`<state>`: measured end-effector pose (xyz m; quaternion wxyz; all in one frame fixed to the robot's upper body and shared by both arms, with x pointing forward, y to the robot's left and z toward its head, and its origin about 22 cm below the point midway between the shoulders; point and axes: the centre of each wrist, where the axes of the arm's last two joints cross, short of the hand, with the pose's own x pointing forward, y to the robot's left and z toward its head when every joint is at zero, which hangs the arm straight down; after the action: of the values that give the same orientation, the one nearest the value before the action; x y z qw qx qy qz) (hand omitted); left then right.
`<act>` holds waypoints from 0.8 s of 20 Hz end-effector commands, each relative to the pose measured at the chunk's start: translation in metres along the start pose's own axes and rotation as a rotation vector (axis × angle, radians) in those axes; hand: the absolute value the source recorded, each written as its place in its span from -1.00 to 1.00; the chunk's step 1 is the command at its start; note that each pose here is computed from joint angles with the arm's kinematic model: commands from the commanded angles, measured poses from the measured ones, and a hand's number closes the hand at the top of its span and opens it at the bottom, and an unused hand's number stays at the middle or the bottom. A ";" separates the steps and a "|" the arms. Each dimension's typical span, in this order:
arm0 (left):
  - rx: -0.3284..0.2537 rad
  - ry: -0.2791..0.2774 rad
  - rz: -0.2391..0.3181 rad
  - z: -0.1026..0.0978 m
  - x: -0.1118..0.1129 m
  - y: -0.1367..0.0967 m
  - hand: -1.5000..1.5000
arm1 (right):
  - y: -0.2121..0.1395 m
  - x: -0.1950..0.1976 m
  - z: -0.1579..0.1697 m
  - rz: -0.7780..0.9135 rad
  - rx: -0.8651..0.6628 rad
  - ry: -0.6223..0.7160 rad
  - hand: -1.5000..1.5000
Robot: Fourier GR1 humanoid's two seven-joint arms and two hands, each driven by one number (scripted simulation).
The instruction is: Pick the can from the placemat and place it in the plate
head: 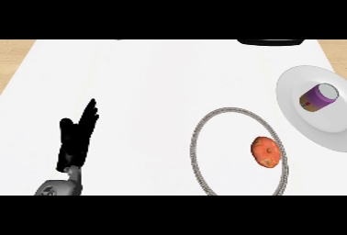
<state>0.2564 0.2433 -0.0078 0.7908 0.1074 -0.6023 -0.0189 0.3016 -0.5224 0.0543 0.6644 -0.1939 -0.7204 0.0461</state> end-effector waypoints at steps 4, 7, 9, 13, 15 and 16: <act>-0.009 0.000 0.002 0.007 -0.014 0.019 0.00 | 0.004 -0.023 0.020 -0.042 0.012 -0.050 -1.00; -0.011 -0.026 0.004 0.000 0.002 0.012 0.00 | 0.008 -0.033 0.028 -0.045 0.012 -0.083 -1.00; -0.014 -0.003 0.012 0.006 -0.001 -0.005 0.00 | 0.022 -0.025 0.013 -0.019 0.007 -0.055 -1.00; -0.010 -0.005 -0.020 -0.003 0.021 -0.001 0.00 | 0.025 -0.035 0.022 0.034 -0.044 -0.023 -1.00; -0.023 -0.008 -0.014 -0.001 0.000 -0.009 0.00 | 0.009 -0.013 0.007 0.081 -0.035 0.002 -1.00; -0.007 -0.019 -0.006 0.010 0.004 -0.007 0.00 | 0.016 -0.026 0.017 0.071 -0.026 0.001 -1.00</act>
<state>0.2541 0.2400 -0.0042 0.7892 0.1054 -0.6046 -0.0244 0.2922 -0.5112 0.0229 0.6550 -0.2119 -0.7233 0.0543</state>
